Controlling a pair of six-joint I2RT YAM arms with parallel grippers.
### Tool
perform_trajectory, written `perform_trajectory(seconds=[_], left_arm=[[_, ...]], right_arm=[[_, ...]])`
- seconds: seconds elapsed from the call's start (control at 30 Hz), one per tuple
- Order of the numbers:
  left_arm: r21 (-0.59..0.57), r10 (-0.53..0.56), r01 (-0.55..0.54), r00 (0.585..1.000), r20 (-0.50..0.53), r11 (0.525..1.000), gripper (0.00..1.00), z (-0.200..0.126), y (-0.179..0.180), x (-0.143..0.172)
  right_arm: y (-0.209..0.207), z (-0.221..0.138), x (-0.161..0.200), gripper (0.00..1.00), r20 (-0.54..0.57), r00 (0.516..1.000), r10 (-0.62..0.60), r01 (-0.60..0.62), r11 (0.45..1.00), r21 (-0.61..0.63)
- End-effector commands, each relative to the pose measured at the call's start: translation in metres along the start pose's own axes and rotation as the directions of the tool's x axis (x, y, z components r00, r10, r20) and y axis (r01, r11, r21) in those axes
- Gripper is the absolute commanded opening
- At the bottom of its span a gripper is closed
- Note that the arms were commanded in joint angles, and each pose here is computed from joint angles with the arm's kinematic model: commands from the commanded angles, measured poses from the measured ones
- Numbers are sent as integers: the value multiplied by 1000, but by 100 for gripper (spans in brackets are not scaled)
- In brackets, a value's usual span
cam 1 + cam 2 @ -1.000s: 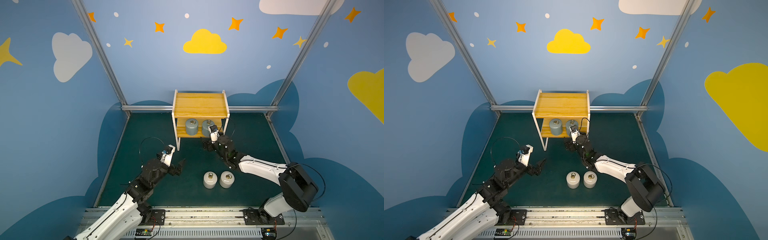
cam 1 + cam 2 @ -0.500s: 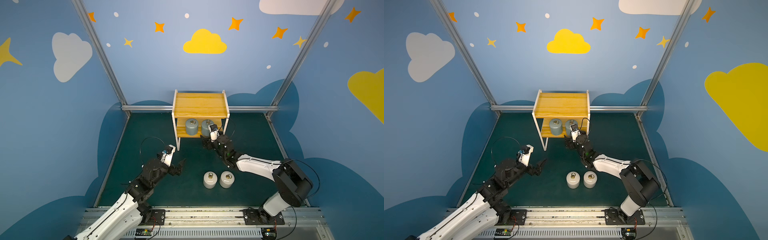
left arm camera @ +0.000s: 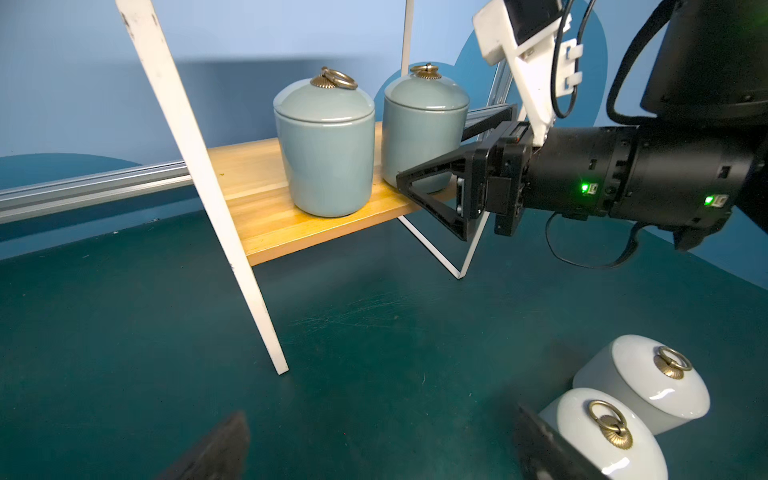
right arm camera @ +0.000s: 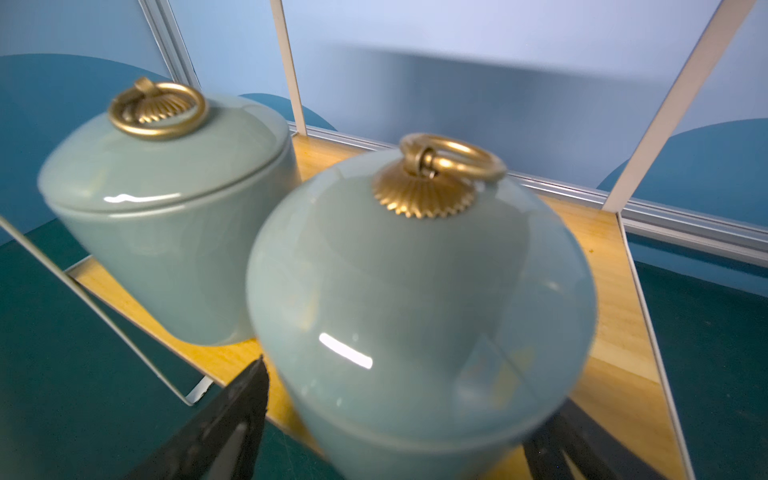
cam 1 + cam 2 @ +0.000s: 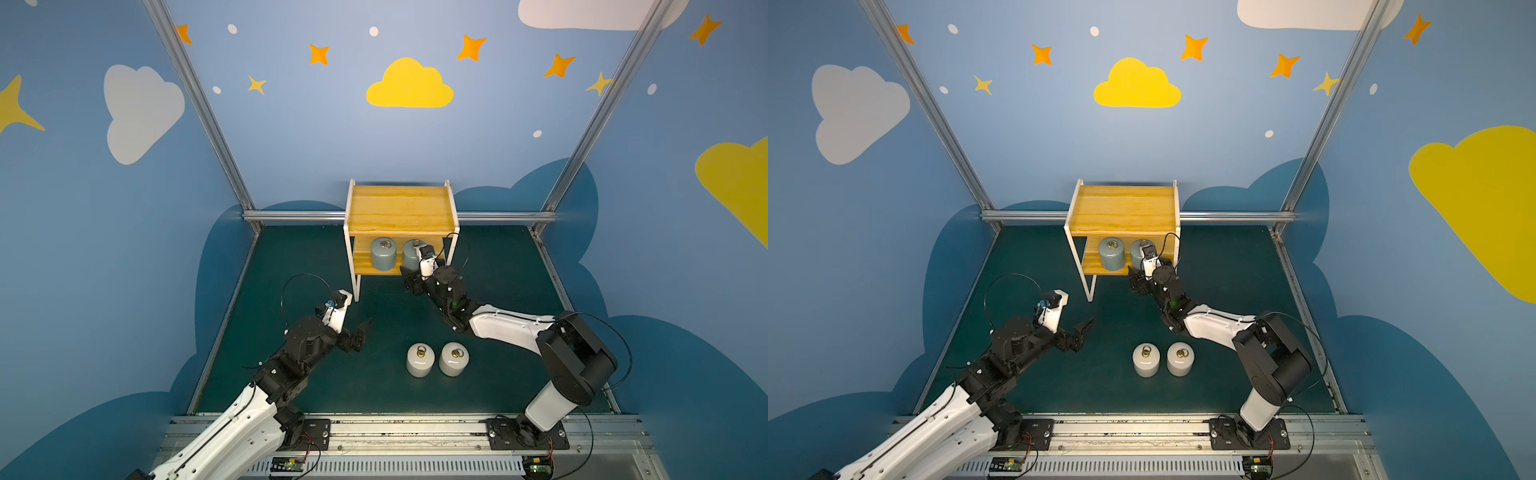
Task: Remove the tea canisters from the shelf
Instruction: Pick up the tea canister from the shelf.
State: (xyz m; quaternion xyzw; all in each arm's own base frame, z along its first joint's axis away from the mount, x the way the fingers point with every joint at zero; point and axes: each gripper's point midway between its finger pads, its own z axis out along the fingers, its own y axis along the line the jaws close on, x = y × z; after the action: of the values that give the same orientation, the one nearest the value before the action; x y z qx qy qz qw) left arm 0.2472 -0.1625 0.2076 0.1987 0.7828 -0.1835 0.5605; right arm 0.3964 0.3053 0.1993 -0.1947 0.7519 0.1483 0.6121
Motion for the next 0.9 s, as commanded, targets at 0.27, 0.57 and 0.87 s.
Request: perform_trajectory(seconds=[0.27,0.57,0.87], left_arm=[[6,-6,6,1000,-2,1000,100,1,0,2],[12,-4,4,1000,-2,1000,100,1,-1,1],[13,-4,4,1000,1,1000,100,0,-2,0]], right_arm=[[-3,13,-21,92,80,997,16,-15,1000,-10],[-6,21,-23,92,104,994,22,-23,1000,8],[-9,24,-32,92,129,991,17,-20,1000,23]])
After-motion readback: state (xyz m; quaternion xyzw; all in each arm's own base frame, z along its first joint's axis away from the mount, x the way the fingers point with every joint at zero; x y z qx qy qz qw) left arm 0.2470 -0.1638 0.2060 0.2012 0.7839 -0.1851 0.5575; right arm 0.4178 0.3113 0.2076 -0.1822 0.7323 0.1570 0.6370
